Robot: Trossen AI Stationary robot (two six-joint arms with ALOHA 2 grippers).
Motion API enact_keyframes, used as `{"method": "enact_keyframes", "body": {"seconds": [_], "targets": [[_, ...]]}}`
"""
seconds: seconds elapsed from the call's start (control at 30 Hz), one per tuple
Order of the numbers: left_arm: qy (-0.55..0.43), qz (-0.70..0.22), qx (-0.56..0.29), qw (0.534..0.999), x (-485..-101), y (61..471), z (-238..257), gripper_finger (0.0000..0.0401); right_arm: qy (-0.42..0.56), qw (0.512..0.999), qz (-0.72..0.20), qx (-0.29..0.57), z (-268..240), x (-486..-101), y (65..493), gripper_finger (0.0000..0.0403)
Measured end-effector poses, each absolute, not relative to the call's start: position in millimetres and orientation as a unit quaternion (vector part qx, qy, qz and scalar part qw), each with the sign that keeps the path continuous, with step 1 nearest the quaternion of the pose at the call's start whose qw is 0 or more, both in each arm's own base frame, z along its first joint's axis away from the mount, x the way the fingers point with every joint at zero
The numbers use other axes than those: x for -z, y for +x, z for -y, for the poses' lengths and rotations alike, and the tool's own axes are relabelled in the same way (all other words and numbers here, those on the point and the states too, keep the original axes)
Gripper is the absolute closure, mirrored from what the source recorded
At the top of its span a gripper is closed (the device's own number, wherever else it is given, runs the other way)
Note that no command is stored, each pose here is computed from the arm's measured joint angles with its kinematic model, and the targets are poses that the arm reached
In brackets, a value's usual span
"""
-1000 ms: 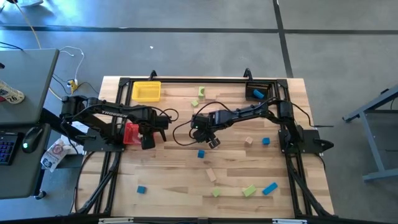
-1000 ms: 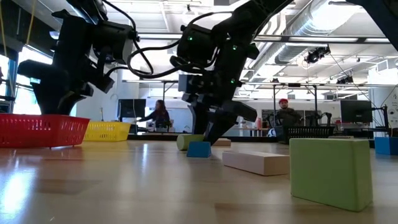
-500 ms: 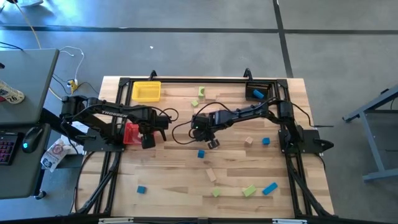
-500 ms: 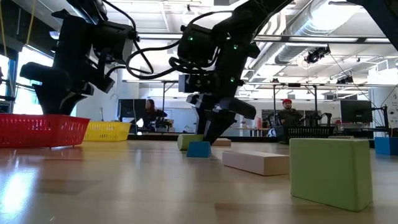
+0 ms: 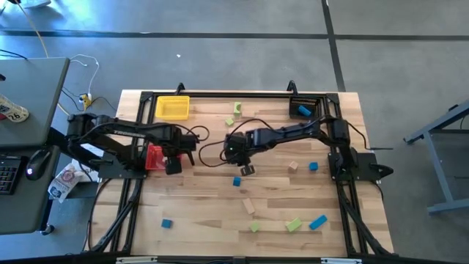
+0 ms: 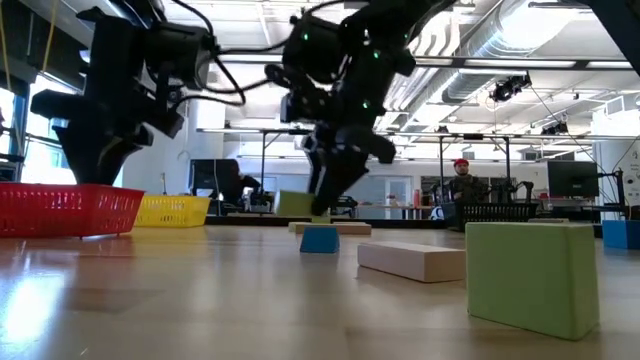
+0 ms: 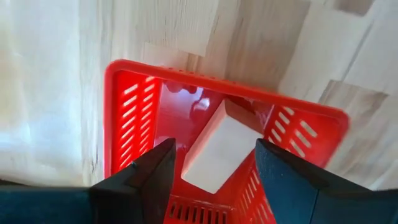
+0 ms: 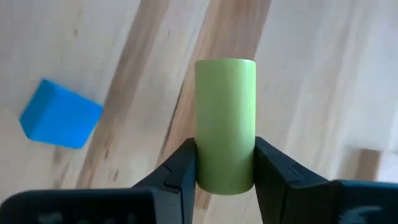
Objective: Sort & place blocks by color
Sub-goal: Put the green block into the yellow bin
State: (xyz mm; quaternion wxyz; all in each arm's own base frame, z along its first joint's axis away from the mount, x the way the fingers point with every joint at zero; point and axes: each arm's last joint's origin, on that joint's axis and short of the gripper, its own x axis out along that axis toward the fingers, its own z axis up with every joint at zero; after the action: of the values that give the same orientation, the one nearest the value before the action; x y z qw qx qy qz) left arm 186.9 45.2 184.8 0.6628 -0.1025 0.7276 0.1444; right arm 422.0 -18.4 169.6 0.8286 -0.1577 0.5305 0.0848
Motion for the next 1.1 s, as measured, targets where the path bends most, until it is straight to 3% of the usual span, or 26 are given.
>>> {"method": "enact_keyframes", "body": {"seconds": [0.23, 0.6, 1.1], "targets": [[-0.101, -0.678, -0.149, 0.713, -205.6, 178.3, -43.2, 0.0196, -0.138, 0.856, -0.494, -0.063, 18.3, -195.6, 431.9, 0.0306], [-0.043, -0.477, -0.131, 0.868, -239.0, 199.5, -47.9, 0.0197, -0.143, 0.896, -0.419, -0.047, 17.8, -234.1, 450.9, 0.0305], [-0.009, -0.383, -0.114, 0.917, -252.0, 215.5, -50.8, 0.0199, -0.133, 0.913, -0.385, -0.006, 19.6, -266.6, 458.8, 0.0304]]}}
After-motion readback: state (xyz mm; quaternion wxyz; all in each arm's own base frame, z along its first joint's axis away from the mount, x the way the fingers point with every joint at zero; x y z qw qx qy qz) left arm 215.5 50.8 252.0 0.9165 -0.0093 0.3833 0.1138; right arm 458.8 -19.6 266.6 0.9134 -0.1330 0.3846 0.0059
